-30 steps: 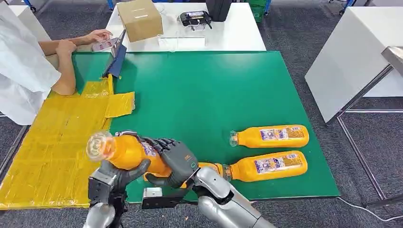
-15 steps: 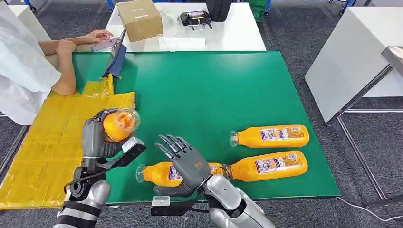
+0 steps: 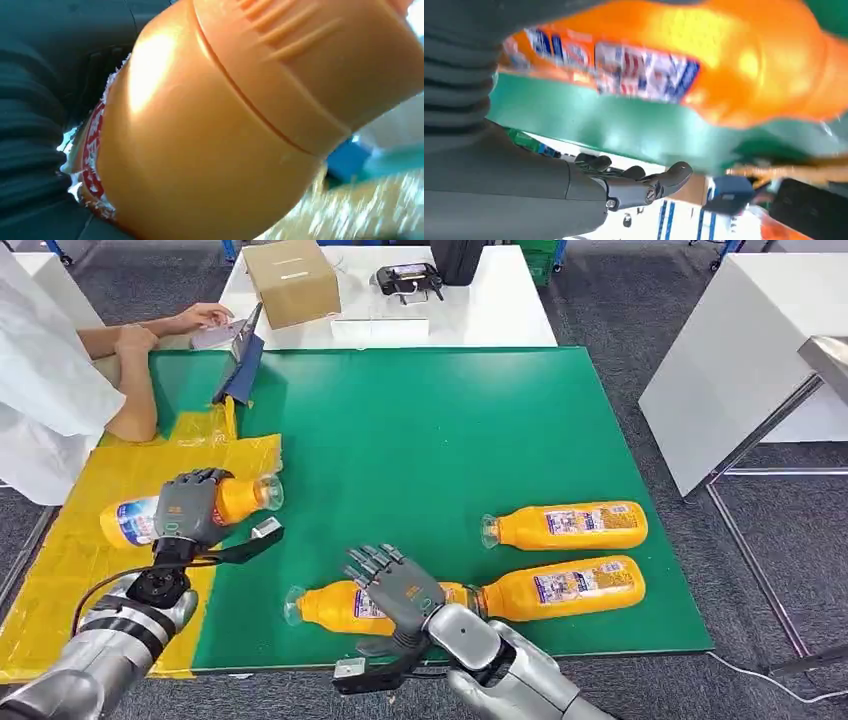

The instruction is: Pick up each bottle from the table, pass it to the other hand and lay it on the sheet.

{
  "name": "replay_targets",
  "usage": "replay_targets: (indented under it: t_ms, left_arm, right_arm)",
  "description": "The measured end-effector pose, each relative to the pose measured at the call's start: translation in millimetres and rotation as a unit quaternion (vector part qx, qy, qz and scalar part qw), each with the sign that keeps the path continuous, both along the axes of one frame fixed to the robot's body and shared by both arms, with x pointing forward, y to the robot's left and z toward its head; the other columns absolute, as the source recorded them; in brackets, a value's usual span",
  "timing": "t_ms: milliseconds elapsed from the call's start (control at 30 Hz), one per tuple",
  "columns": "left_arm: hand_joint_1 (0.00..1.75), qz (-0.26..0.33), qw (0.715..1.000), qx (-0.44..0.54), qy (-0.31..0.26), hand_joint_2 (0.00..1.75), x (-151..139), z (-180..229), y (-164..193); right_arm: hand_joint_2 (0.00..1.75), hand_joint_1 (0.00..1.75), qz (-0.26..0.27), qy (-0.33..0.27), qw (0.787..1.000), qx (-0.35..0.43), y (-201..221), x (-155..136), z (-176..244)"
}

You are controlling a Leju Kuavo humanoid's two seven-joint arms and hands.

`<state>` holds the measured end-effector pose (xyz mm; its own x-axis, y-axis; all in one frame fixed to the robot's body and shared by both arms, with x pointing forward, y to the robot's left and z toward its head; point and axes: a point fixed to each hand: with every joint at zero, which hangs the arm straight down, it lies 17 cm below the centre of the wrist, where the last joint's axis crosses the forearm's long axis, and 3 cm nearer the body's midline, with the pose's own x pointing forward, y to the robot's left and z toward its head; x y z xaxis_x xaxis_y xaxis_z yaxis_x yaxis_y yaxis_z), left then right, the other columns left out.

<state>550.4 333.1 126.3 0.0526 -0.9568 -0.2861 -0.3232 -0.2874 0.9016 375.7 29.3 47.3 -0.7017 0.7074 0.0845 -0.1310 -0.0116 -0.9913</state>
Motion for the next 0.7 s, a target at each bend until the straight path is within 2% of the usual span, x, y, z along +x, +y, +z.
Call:
replay_targets:
  t_ms: [67, 100, 133, 200, 233, 333, 433, 500, 600, 667, 700]
  left_arm:
    - [1.75, -0.006, 1.0, -0.007, 0.025, 1.75, 0, -14, 5]
    - [0.65, -0.007, 0.999, -0.01, 0.034, 1.75, -1, -19, 6]
    - [0.0, -0.006, 0.999, -0.012, 0.041, 1.75, -2, -24, 8]
    - [0.0, -0.007, 0.999, -0.011, 0.049, 1.75, -2, -30, 9]
    - [0.0, -0.01, 0.999, -0.013, 0.052, 0.0, -3, -32, 8]
    - [0.0, -0.028, 0.996, -0.049, 0.063, 0.0, -4, -37, 3]
    - [0.0, -0.05, 0.981, -0.172, 0.072, 0.0, -5, -41, -2]
    - [0.0, -0.057, 0.951, -0.294, 0.071, 0.0, -2, -40, -4]
    - [0.0, -0.064, 0.887, -0.454, 0.05, 0.0, 1, -30, -2]
    - [0.0, -0.074, 0.845, -0.528, 0.032, 0.0, 2, -18, -3]
    - [0.0, -0.077, 0.837, -0.541, 0.023, 0.0, 3, -12, -4]
  right_arm:
    - [1.75, 0.0, -0.001, 0.001, 1.0, -0.015, -2, 2, -6]
    - [1.75, 0.0, -0.001, 0.001, 1.0, -0.02, -3, 2, -8]
    - [1.75, 0.0, -0.002, 0.001, 1.0, -0.023, -4, 3, -10]
    - [1.75, 0.0, -0.003, 0.003, 1.0, -0.03, -6, 4, -14]
    - [1.75, 0.0, -0.002, 0.004, 0.999, -0.035, -7, 4, -16]
    - [1.75, 0.0, -0.002, 0.011, 0.999, -0.053, -12, 4, -26]
    - [1.75, 0.0, -0.013, 0.014, 0.998, -0.063, -19, 7, -32]
    - [1.75, 0.0, -0.022, 0.015, 0.997, -0.071, -23, 10, -35]
    - [1.75, 0.0, -0.034, 0.013, 0.996, -0.085, -28, 14, -40]
    - [1.75, 0.0, -0.039, 0.013, 0.995, -0.093, -29, 17, -43]
    - [1.75, 0.0, -0.04, 0.012, 0.995, -0.095, -29, 19, -43]
